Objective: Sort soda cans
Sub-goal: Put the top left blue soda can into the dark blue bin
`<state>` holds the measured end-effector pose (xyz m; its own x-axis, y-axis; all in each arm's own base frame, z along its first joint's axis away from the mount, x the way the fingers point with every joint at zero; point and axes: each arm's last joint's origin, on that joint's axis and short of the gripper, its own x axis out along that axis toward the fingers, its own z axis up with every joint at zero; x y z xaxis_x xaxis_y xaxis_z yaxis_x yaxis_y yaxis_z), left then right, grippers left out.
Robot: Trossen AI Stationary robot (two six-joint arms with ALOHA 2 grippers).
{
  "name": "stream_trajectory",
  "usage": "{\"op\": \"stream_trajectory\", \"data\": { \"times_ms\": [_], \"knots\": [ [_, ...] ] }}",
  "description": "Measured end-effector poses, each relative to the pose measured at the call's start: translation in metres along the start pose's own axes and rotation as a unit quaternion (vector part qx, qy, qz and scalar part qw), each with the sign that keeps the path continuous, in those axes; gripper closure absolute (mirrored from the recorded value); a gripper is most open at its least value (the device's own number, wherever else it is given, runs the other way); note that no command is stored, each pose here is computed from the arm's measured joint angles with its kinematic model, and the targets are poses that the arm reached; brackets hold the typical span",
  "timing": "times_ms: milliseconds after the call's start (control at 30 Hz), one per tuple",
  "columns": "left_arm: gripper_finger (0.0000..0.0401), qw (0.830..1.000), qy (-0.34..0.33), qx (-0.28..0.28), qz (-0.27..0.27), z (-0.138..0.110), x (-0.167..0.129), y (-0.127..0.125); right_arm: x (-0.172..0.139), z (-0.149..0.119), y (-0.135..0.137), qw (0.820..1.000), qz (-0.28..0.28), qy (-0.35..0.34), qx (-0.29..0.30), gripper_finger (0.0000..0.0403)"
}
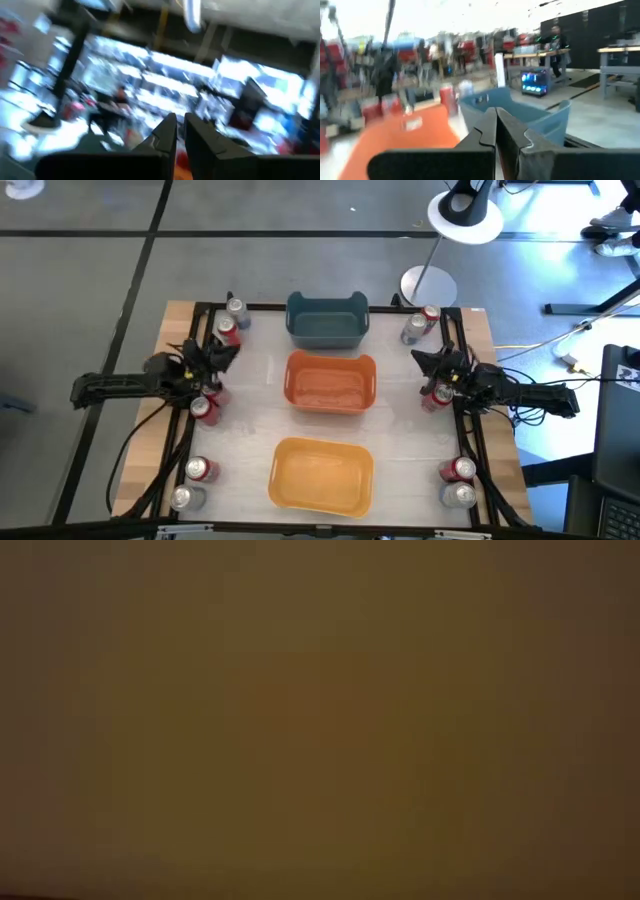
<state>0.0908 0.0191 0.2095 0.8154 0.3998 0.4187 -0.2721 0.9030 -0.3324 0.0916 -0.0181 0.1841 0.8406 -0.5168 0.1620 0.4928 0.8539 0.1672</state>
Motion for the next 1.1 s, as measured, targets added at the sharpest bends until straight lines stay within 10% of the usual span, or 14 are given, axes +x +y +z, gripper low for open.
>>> {"op": "stream_trajectory", "data": {
  "times_ms": [367, 733, 833, 1100],
  "knots": [
    [0.0372, 0.963, -0.030, 0.151, 0.222, 0.048, 0.033, 0.001, -0.001, 0.006, -0.007, 0.990, -0.134, -0.035, 0.015, 0.0397],
    [0.0372, 0.846, 0.143, 0.298, 0.419, 0.115, 0.141, 0.013, -0.001, 0.005, -0.008, 0.990, -0.137, -0.028, -0.013, 0.0397],
    [0.0372, 0.814, 0.206, 0.292, 0.457, 0.134, 0.164, 0.033, -0.001, 0.005, -0.008, 0.990, -0.137, -0.027, -0.018, 0.0397],
    [0.0372, 0.800, 0.373, 0.143, 0.448, 0.169, 0.193, 0.102, -0.001, 0.002, -0.008, 0.990, -0.138, -0.013, -0.028, 0.0397]
  ]
}}
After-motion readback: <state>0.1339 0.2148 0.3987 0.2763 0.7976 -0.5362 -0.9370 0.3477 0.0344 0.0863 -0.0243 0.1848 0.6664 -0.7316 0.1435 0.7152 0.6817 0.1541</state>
